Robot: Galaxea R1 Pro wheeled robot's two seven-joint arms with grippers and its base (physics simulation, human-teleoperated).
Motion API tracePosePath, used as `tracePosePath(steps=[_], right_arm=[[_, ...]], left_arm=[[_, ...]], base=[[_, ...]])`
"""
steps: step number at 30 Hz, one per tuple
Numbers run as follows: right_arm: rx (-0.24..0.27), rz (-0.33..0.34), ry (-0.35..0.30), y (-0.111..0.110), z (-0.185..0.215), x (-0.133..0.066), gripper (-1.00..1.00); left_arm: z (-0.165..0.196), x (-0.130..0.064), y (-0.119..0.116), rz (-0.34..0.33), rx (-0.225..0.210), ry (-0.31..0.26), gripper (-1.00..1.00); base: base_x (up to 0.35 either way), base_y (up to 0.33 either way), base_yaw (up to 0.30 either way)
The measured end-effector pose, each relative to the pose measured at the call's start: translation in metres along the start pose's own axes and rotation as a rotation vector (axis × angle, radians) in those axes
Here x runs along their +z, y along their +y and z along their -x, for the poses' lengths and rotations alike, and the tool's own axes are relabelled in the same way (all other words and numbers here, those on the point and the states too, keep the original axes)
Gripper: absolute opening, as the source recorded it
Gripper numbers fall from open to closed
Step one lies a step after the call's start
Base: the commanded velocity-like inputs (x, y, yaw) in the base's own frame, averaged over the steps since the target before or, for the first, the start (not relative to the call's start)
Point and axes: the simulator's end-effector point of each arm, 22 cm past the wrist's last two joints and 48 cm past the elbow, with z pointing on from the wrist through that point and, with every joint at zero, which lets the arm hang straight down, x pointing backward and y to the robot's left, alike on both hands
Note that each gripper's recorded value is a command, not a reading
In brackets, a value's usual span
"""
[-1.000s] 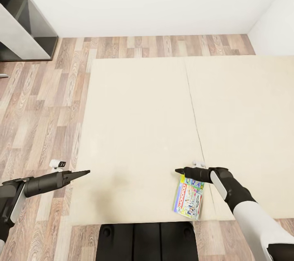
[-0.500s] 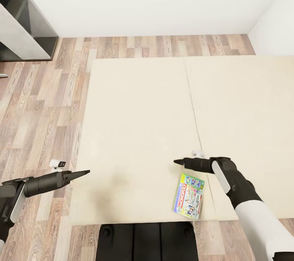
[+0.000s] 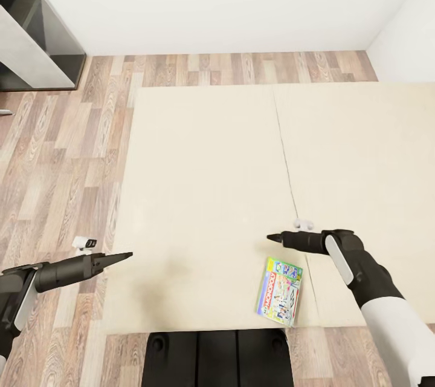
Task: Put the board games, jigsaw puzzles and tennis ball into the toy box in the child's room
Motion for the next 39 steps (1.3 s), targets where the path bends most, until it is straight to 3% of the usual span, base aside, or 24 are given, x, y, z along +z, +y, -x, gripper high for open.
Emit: tracePosePath(steps=[15, 25, 39], right_arm=[[0.027, -0.035, -0.026, -0.036, 0.007, -0.023, 1.00], [0.042, 0.011, -0.023, -0.035, -0.003, -0.026, 1.00], [0.063, 0.018, 0.005, -0.039, -0.025, -0.023, 1.00]], left_arm=[[0.000, 0.000, 0.000, 0.001, -0.001, 0.000, 1.00], [0.000, 0.000, 0.000, 0.001, -0.001, 0.000, 1.00], [0.000, -0.001, 0.000, 0.001, -0.001, 0.000, 1.00]], base=[[0.000, 0.000, 0.000], [0.000, 0.000, 0.000], [0.000, 0.000, 0.000]])
